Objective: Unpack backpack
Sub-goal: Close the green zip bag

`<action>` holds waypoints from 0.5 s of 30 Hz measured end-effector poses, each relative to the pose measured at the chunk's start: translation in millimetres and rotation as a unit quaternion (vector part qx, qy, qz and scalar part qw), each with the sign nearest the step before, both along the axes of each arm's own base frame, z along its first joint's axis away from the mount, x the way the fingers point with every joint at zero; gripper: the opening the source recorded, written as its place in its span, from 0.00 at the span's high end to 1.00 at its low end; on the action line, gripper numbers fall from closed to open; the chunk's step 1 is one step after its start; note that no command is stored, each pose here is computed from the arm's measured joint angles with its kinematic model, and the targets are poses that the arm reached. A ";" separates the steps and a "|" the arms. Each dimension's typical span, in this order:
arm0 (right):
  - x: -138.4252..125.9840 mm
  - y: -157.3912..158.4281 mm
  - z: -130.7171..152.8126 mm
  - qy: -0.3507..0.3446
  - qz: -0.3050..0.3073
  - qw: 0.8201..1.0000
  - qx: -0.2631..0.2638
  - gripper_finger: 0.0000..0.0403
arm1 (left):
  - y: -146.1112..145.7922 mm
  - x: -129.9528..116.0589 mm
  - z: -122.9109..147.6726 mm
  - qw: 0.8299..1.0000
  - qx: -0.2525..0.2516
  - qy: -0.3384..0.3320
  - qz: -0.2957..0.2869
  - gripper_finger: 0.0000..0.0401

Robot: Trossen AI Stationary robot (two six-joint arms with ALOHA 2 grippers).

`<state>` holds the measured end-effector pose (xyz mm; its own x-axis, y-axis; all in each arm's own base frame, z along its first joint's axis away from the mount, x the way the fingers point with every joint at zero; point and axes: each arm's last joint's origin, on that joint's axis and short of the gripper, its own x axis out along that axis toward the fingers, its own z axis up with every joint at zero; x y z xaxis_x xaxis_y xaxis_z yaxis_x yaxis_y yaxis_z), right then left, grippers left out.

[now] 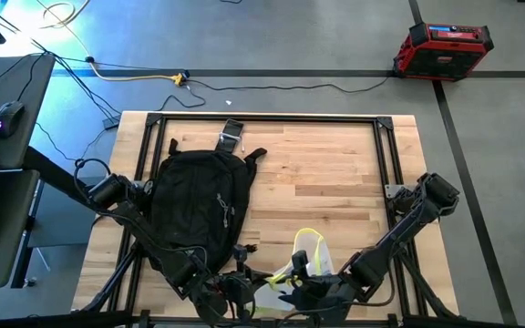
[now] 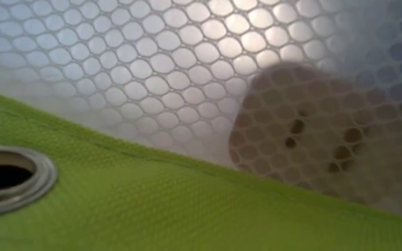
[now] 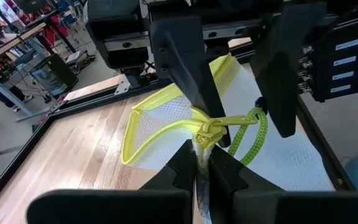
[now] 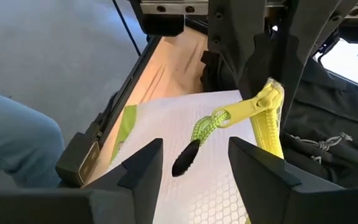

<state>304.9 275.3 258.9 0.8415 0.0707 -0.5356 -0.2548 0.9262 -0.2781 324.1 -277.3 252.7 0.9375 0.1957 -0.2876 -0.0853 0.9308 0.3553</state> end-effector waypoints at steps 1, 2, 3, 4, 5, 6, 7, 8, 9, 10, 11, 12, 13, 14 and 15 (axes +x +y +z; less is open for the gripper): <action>0.2 0.3 0.5 -0.002 0.001 1.000 0.003 0.61 | 0.0 0.0 0.0 1.000 0.000 0.000 0.000 1.00; 0.3 0.6 0.8 -0.002 0.003 1.000 0.006 0.63 | 0.0 0.0 0.0 1.000 0.000 0.000 0.000 1.00; 0.4 1.0 1.0 -0.001 0.007 1.000 0.009 0.64 | 0.0 0.0 0.0 1.000 0.000 0.000 0.000 1.00; 0.3 1.4 1.0 0.000 0.009 1.000 0.013 0.66 | 0.0 0.0 0.0 1.000 0.000 0.000 0.000 1.00; 0.1 1.5 1.0 0.001 0.008 1.000 0.016 0.67 | 0.0 0.0 0.0 1.000 0.000 0.000 0.000 1.00; 0.1 1.5 1.0 0.001 0.007 1.000 0.017 0.67 | 0.0 0.0 0.0 1.000 0.000 0.000 0.000 1.00; 0.3 1.4 1.0 0.001 0.006 1.000 0.017 0.68 | 0.0 0.0 0.0 1.000 0.000 0.000 0.000 1.00; 0.3 1.4 1.0 0.000 0.006 1.000 0.018 0.69 | 0.0 0.0 0.0 1.000 0.000 0.000 0.000 1.00; 0.3 1.4 1.1 0.000 0.005 1.000 0.019 0.69 | 0.0 0.0 0.0 1.000 0.000 0.000 0.000 1.00; 0.3 1.4 1.0 0.001 0.004 1.000 0.020 0.70 | 0.0 0.0 0.0 1.000 0.000 0.000 0.000 1.00; 0.3 1.4 1.0 0.001 0.003 1.000 0.023 0.70 | 0.0 0.0 0.0 1.000 0.000 0.000 0.000 1.00; 0.3 1.4 1.1 0.001 0.001 1.000 0.025 0.71 | 0.0 0.0 0.0 1.000 0.000 0.000 0.000 1.00; 0.4 1.3 1.2 0.000 -0.001 1.000 0.026 0.72 | 0.0 0.0 0.0 1.000 0.000 0.000 0.000 1.00; 0.3 1.3 1.3 -0.001 -0.004 1.000 0.027 0.74 | 0.1 -0.1 0.1 1.000 -0.001 0.000 0.000 1.00; 0.4 1.1 1.3 -0.003 -0.008 1.000 0.027 0.76 | 0.1 -0.1 0.1 1.000 -0.001 0.000 0.000 1.00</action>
